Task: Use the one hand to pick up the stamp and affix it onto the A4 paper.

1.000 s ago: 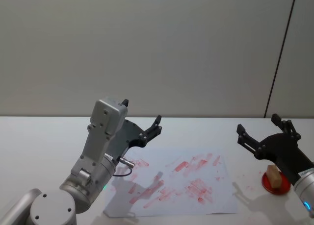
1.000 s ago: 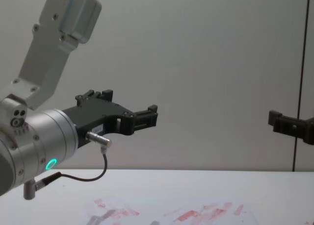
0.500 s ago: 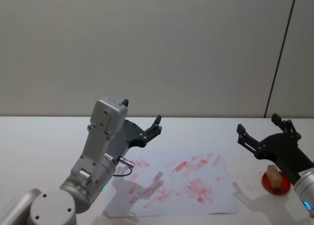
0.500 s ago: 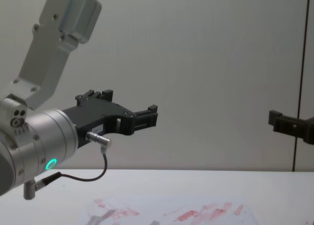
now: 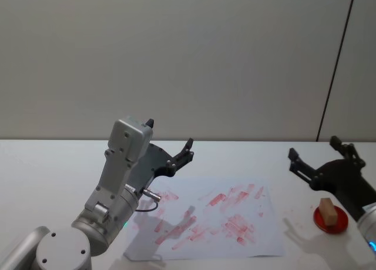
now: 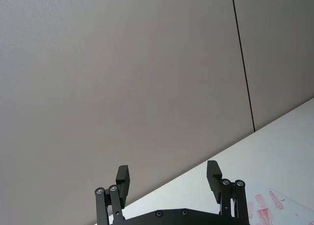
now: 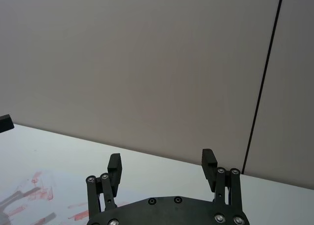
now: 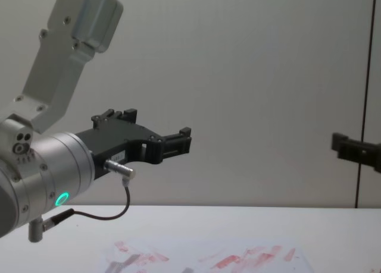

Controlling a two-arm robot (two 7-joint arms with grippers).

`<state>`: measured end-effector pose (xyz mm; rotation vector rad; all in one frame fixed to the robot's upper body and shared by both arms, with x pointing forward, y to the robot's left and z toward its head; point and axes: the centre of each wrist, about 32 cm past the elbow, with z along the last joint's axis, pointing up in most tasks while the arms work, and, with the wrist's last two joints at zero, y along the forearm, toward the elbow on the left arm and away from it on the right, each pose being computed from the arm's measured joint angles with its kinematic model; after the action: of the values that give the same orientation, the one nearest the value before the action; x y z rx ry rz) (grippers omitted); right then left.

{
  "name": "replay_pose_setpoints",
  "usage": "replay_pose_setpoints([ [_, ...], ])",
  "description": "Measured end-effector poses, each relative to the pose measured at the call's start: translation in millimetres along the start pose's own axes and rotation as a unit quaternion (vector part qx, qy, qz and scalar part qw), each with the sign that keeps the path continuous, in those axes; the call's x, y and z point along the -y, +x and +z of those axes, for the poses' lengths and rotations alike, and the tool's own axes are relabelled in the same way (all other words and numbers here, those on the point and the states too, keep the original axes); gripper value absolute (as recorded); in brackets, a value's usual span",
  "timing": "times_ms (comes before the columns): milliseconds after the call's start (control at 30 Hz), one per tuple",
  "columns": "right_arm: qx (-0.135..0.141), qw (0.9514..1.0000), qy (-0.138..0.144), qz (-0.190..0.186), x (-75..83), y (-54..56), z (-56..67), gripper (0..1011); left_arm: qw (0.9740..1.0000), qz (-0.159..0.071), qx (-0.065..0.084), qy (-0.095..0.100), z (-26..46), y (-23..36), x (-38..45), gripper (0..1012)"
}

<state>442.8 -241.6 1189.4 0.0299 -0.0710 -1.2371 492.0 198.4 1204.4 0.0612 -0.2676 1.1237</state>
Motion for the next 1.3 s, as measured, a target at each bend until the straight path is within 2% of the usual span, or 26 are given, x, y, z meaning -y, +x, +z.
replay_pose_setpoints([
  [67, -0.001, 1.0, 0.0, -0.002, 1.8, 2.6, 0.4, 1001, 1.0, 0.0, 0.0, 0.0, 0.0, 0.0, 0.0, 1002],
  [167, -0.006, 0.9999, -0.002, -0.015, 10.5, 13.2, 0.9, 1001, 1.0, 0.0, 0.0, 0.0, 0.0, 0.0, 0.0, 1002],
  [300, -0.011, 0.9995, -0.006, -0.028, 19.3, 22.3, 0.4, 1001, 1.0, 0.0, 0.0, 0.0, 0.0, 0.0, 0.0, 1002],
  [400, -0.016, 0.9987, -0.018, -0.045, 32.3, 34.4, -1.5, 1001, 1.0, 0.0, 0.0, 0.0, 0.0, 0.0, 0.0, 1003],
  [600, -0.023, 0.9971, -0.041, -0.059, 45.2, 47.5, -2.8, 1001, 1.0, 0.0, 0.0, 0.0, 0.0, 0.0, 0.0, 1002],
  [933, -0.027, 0.9948, -0.083, -0.053, 45.4, 53.0, -4.8, 1001, 1.0, 0.0, 0.0, 0.0, 0.0, 0.0, 0.0, 1002],
  [1300, -0.019, 0.9888, -0.142, -0.04, 34.0, 44.4, -11.4, 1001, 1.0, 0.0, 0.0, 0.0, 0.0, 0.0, 0.0, 1003],
])
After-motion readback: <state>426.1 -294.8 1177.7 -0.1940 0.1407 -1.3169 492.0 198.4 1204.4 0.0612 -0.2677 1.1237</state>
